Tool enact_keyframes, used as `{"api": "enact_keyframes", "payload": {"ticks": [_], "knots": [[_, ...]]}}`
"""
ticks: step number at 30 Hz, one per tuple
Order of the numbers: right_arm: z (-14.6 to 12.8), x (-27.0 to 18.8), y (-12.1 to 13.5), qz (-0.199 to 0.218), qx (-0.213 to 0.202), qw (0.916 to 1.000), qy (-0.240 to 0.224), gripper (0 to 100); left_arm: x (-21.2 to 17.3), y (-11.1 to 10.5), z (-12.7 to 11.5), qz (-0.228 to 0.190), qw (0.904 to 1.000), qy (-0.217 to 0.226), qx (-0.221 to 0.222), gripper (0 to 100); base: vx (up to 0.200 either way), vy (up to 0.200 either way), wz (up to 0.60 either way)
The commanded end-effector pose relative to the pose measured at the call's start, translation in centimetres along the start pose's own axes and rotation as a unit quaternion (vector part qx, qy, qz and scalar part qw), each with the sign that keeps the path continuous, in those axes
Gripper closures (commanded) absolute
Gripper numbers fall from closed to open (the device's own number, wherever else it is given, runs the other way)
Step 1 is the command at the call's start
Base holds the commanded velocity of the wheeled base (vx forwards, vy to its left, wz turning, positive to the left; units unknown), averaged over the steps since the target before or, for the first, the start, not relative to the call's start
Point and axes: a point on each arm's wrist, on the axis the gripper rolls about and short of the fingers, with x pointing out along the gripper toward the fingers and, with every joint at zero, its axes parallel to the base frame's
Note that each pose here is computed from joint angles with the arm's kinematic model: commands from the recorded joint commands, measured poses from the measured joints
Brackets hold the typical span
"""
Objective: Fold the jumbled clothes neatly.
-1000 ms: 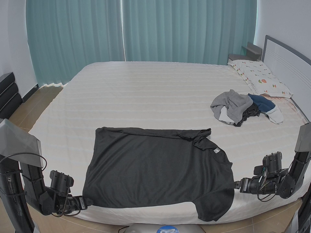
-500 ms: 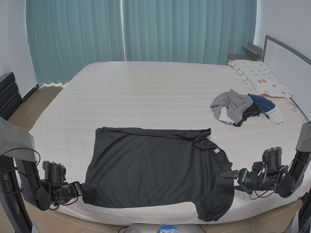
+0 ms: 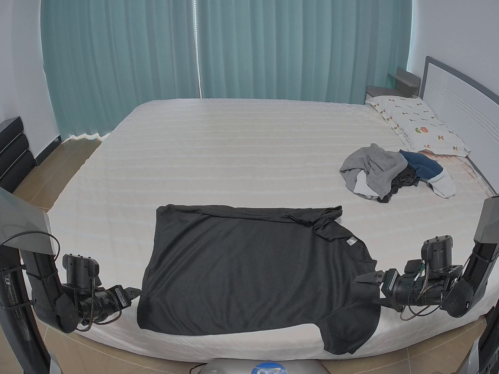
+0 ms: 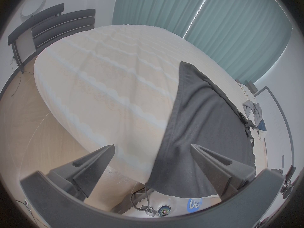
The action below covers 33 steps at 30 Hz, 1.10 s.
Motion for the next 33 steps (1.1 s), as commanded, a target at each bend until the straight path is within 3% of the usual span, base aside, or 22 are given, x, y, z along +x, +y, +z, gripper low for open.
{"api": "enact_keyframes", "payload": {"ticks": [1, 14, 15, 16, 25, 33], "knots": [[0.0, 0.0, 0.0, 0.000, 0.000, 1.0000, 0.000, 0, 0.0, 0.0, 0.0, 0.000, 1.0000, 0.000, -0.001, 0, 0.000, 0.000, 0.00], [0.5, 0.3, 0.6, 0.012, -0.001, 0.9998, -0.016, 0, 0.2, -0.5, 0.2, -0.009, 0.9996, -0.006, -0.025, 0, 0.031, 0.000, 0.00], [1.0, 1.1, 2.1, 0.035, 0.003, 0.9982, -0.048, 0, 0.4, -0.9, 0.2, -0.015, 0.9990, -0.004, -0.041, 0, 0.200, 0.000, 0.00], [1.1, 1.3, 2.2, 0.034, 0.003, 0.9980, -0.052, 0, 0.4, -0.9, 0.2, -0.015, 0.9990, -0.004, -0.041, 0, 0.200, 0.000, 0.00], [3.2, 8.0, 4.0, 0.016, -0.032, 0.9937, -0.106, 0, 1.0, -1.4, -0.1, -0.052, 0.9959, 0.028, -0.069, 0, 0.044, 0.000, 0.00], [6.5, 13.0, 6.0, -0.023, -0.051, 0.9932, -0.102, 0, 1.2, -1.7, 0.3, -0.059, 0.9934, 0.021, -0.097, 0, 0.000, 0.000, 0.00]]}}
